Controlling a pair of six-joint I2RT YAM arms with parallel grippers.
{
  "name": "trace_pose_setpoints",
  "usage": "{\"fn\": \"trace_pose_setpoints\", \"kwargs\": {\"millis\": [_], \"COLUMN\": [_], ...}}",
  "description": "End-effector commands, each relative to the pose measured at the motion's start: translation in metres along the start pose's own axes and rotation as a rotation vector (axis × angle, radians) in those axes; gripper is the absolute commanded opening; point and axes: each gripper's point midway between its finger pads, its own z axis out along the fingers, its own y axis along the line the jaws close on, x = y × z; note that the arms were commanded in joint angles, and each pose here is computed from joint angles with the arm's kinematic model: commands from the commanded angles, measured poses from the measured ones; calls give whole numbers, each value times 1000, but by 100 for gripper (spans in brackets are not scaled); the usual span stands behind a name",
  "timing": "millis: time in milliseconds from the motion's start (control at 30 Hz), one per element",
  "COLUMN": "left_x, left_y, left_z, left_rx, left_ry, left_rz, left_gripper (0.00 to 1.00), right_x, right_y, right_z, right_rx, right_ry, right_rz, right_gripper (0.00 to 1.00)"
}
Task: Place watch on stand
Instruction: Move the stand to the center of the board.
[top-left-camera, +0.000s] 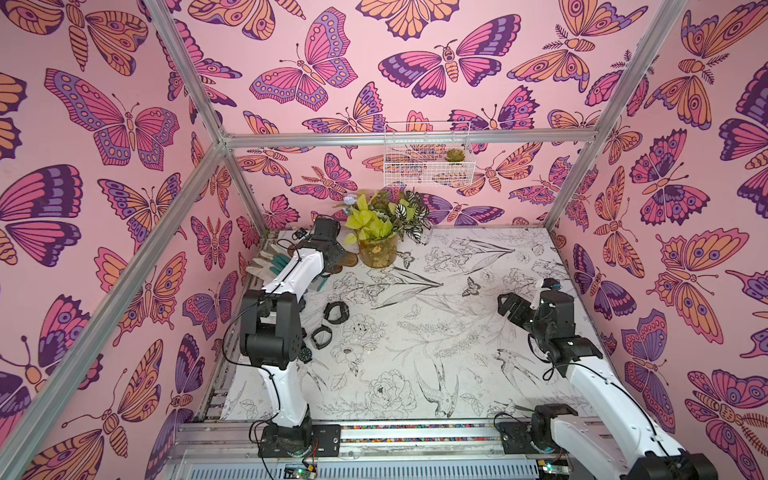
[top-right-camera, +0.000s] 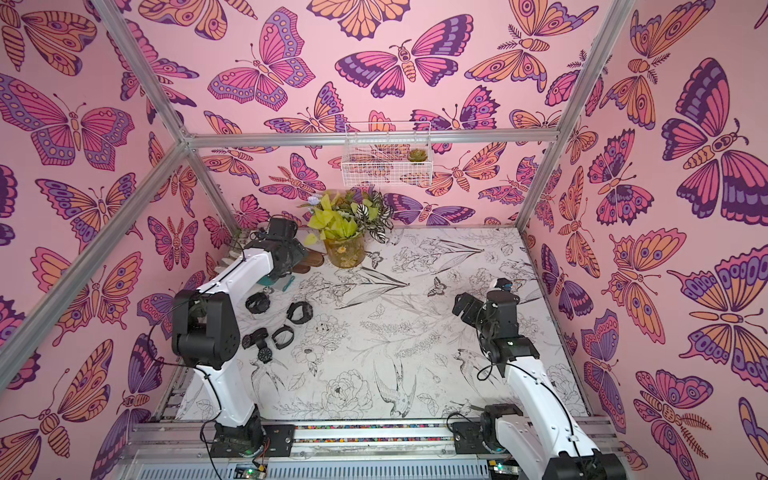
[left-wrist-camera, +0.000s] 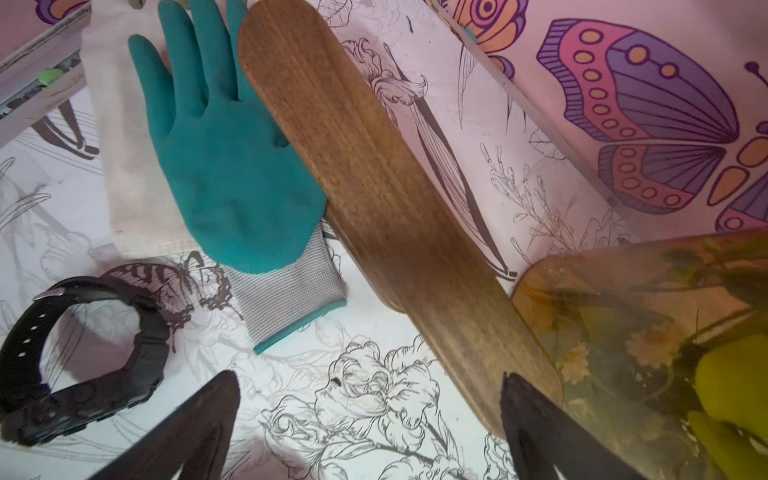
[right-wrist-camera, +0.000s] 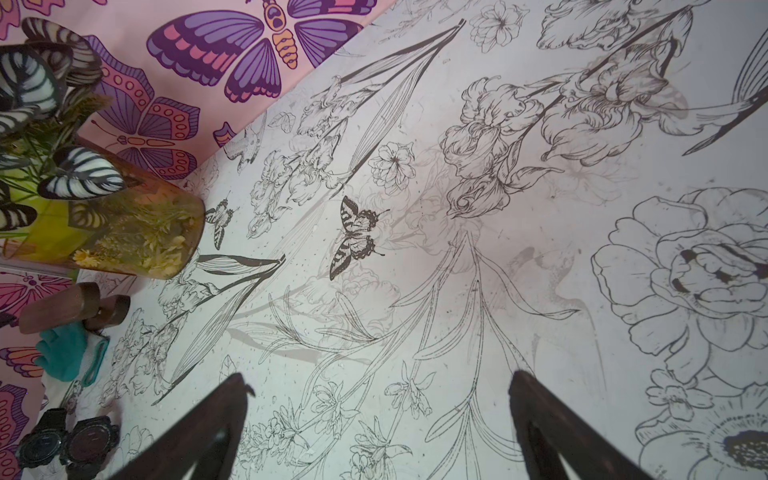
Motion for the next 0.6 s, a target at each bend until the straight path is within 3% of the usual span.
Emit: {"fn": "trace_pose_setpoints", "kwargs": {"millis": [0, 233, 567], "left_x": [2, 1, -1], "left_y": [14, 0, -8], "left_z": [12, 48, 75], "left_rx": [-94, -101, -110], "left_ry": [36, 81, 95], "left_rz": [-24, -106, -105], "left_gripper": [99, 99, 99], "right_x": [2, 4, 5], "right_y": [7, 0, 5], "right_z": [0, 1, 3], "right_rx": [-34, 8, -23], "right_ry": [7, 4, 12], "right_rz": [-9, -21, -24], "right_gripper": [99, 99, 99]}}
